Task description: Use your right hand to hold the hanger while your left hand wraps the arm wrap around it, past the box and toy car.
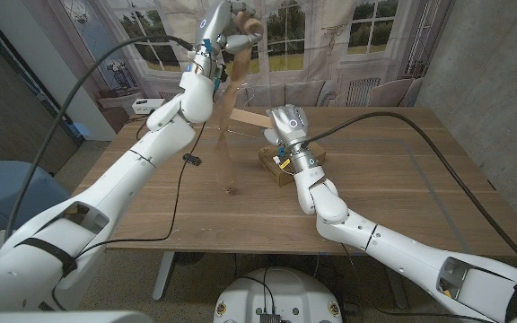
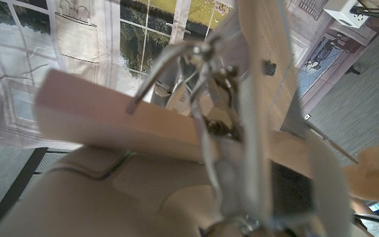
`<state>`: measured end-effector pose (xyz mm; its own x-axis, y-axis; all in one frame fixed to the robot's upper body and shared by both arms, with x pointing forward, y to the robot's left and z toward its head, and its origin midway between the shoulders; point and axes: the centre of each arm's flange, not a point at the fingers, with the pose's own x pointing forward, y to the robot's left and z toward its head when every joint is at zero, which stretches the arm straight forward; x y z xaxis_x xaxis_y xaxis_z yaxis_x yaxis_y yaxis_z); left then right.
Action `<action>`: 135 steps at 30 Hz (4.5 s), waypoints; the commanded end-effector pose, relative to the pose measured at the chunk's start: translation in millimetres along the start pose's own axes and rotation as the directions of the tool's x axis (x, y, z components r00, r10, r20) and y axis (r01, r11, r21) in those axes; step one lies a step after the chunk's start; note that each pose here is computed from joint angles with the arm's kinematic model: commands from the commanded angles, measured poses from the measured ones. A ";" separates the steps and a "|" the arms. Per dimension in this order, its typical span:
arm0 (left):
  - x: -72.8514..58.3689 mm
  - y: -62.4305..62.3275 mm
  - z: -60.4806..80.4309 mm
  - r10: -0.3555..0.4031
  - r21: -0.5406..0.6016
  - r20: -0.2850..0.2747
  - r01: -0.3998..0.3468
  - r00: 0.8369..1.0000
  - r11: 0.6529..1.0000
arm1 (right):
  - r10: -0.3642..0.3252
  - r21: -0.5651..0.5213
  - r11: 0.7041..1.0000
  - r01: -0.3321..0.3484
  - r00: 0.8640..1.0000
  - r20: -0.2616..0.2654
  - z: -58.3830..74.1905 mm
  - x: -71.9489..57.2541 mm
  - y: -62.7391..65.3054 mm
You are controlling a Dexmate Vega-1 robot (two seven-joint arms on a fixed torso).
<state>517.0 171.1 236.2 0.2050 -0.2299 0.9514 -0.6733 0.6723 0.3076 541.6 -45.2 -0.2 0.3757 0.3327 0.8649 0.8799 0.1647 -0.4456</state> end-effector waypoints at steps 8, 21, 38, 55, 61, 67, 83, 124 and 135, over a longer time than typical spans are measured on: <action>35.6 6.7 20.1 0.028 0.119 0.029 -0.031 0.999 0.992 | -0.005 0.016 1.000 0.005 1.000 0.019 0.2 -0.3 4.9; 59.7 20.4 10.3 -0.093 0.254 -0.099 0.115 0.991 0.960 | -0.021 0.031 0.999 0.020 1.000 0.013 -6.0 -2.0 1.4; 79.6 33.4 -24.7 -0.217 0.282 -0.334 0.317 0.917 0.905 | -0.042 0.026 0.999 0.042 0.999 -0.005 -14.5 -7.9 -8.3; 98.7 41.9 -51.7 -0.349 0.318 -0.624 0.635 0.699 0.704 | -0.040 0.022 0.999 0.040 0.999 -0.019 -17.6 -10.9 -9.3; 96.6 35.0 -60.5 -0.361 0.320 -0.688 0.710 0.629 0.627 | -0.051 0.041 0.998 0.052 0.998 -0.028 -18.4 -12.0 -11.2; 89.2 28.7 -67.6 -0.374 0.307 -0.701 0.730 0.607 0.610 | -0.064 0.100 0.993 0.069 0.996 -0.056 -22.7 -10.2 -16.7; 50.2 17.9 -111.3 -0.432 0.194 -0.762 0.807 0.482 0.558 | -0.094 0.116 0.987 0.110 0.986 -0.136 -40.1 -5.9 -25.2; -32.2 -48.4 -102.9 -0.722 0.049 -0.509 0.854 0.468 0.518 | -0.142 0.148 0.968 0.204 0.927 -0.348 -74.3 0.3 -23.6; -43.7 -75.8 -44.9 -0.830 0.076 -0.289 0.875 0.478 0.478 | -0.176 0.126 0.963 0.240 0.908 -0.379 -74.7 0.1 -25.5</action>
<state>615.1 209.8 192.5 0.9387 -0.2571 0.2298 -0.2100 0.1023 0.9723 541.5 -117.3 28.1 0.3198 -0.0426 0.9465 0.8868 0.3652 -0.2831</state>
